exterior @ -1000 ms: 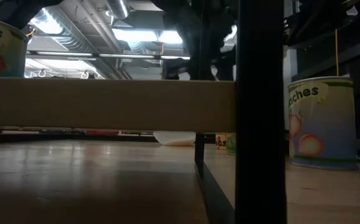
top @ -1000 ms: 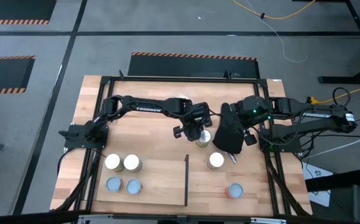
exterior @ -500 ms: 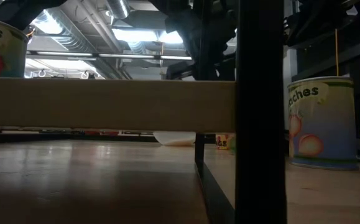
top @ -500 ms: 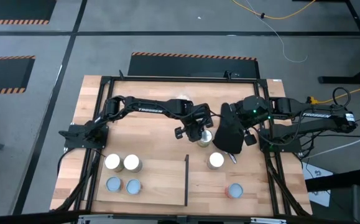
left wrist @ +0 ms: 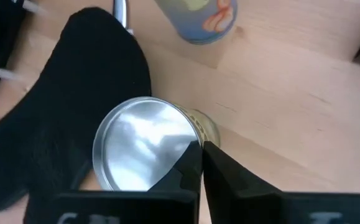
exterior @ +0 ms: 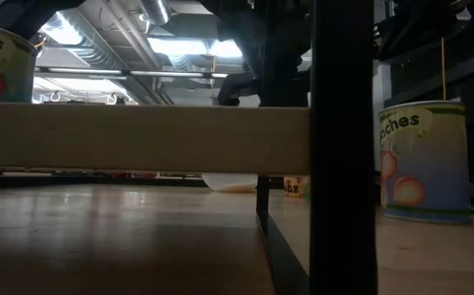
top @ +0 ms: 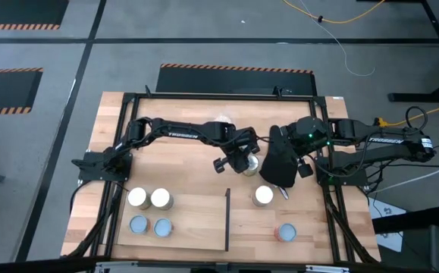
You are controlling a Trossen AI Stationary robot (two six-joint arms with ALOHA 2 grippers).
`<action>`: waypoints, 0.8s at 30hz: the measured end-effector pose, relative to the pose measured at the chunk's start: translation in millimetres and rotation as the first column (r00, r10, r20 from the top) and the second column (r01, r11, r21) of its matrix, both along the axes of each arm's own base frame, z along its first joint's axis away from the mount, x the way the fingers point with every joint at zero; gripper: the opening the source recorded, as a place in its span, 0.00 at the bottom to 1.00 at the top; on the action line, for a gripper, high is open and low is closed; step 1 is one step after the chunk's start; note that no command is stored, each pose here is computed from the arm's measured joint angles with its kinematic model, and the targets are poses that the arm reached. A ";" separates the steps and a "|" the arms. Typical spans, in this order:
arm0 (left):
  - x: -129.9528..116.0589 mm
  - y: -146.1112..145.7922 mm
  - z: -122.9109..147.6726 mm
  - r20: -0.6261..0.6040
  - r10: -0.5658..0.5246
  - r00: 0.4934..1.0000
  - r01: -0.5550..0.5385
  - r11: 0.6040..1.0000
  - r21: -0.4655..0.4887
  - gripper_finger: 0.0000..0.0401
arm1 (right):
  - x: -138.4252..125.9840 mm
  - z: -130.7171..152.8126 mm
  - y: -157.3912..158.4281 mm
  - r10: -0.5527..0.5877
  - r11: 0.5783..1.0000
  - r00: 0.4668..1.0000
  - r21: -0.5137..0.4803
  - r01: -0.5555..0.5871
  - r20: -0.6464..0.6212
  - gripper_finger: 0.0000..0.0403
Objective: Pick and place cans onto a shelf
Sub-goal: Put the green canned pear on the shelf
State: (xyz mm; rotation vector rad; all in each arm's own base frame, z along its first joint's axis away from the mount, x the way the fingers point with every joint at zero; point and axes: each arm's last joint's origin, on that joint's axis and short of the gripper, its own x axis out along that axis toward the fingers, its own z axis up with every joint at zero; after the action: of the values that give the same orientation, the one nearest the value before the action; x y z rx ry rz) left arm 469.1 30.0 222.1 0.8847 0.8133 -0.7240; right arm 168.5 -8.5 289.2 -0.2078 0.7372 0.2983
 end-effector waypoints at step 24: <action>-86.8 -41.7 128.8 -0.040 0.369 0.929 -0.371 0.921 -0.118 0.00 | 2.4 -2.1 -0.2 -0.037 0.999 0.999 0.039 0.038 -0.026 0.21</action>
State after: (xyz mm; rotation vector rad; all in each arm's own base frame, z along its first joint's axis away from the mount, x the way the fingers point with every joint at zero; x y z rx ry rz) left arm 382.3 -11.7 350.9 0.5897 0.9101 -0.4424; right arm 170.9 -8.8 287.1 -0.1527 0.7586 0.2797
